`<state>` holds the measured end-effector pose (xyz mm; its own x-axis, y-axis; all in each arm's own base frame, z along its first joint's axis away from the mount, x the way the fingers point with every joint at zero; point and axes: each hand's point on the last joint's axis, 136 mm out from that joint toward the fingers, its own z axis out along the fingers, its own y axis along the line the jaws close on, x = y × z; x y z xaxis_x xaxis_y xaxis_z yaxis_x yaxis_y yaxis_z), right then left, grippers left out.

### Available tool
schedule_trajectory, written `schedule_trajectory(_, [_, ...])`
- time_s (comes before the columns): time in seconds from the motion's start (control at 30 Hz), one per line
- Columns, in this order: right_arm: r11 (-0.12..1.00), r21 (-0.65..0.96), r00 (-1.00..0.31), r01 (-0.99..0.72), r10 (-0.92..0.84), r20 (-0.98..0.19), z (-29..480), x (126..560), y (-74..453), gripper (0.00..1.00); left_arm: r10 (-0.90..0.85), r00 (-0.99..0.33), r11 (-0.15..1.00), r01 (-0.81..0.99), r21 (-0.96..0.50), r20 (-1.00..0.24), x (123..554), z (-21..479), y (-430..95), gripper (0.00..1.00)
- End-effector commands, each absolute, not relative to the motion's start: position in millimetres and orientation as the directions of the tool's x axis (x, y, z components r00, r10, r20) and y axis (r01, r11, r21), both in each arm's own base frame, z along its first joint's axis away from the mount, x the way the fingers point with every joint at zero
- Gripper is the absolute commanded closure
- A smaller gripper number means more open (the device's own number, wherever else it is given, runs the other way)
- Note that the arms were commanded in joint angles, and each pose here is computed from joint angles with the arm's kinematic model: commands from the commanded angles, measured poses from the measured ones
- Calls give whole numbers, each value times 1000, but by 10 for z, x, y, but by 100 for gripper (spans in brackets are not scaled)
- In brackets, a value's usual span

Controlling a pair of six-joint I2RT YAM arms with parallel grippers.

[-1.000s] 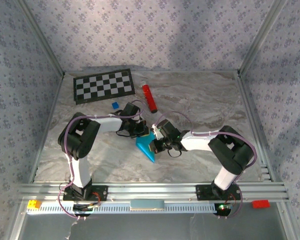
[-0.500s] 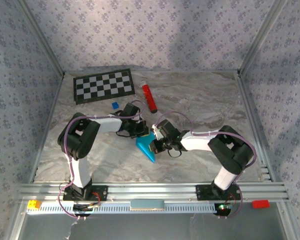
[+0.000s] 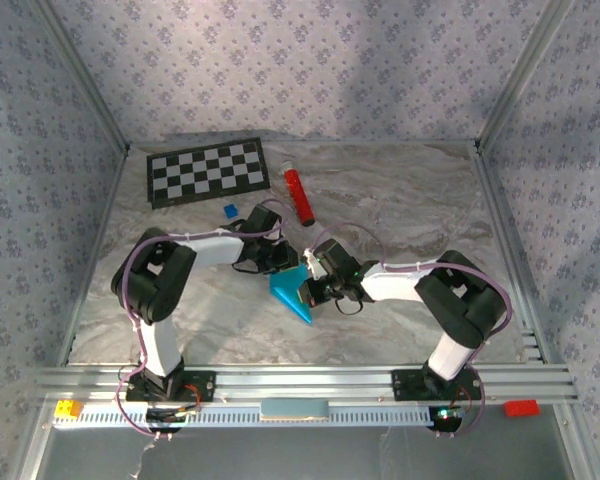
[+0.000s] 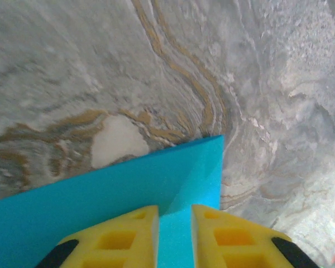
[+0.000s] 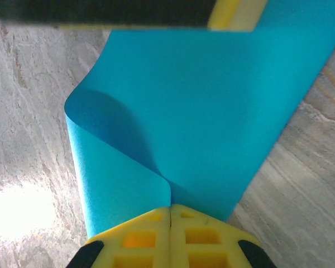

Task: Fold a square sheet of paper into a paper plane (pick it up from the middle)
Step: Third fold the triangle at the center of the table.

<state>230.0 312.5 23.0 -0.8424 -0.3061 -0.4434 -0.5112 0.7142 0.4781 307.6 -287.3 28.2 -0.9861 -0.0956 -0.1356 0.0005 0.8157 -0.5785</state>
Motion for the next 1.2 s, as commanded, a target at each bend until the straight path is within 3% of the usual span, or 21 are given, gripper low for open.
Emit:
schedule_trajectory(0.0, [738,459,-857,-494,-325,-399,51,2232,3032,100,-151,-968,839,-17,-543,-203,3221,487,-2753,72])
schedule_trajectory(0.1, [737,462,-857,-494,-321,-403,58,2228,3032,100,-179,-960,834,-32,-551,-215,3236,555,-2689,65])
schedule_trajectory(0.2, [737,463,-857,-493,-320,-403,64,2230,3034,100,-206,-952,843,-56,-535,-225,3207,608,-2565,65])
schedule_trajectory(0.37, [738,475,-865,-479,-303,-401,71,2239,3049,100,-275,-929,831,-100,-547,-248,3064,740,-2344,78])
schedule_trajectory(0.53, [767,489,-892,-416,-240,-383,63,2290,3053,100,-333,-916,740,-105,-664,-226,2872,910,-2386,87])
schedule_trajectory(0.73, [795,494,-908,-352,-162,-386,63,2360,3014,100,-347,-925,626,-105,-772,-156,2631,921,-2646,91])
schedule_trajectory(1.17, [827,468,-915,-312,-128,-383,25,2412,2917,100,-332,-939,596,-139,-791,-86,2497,657,-2846,100])
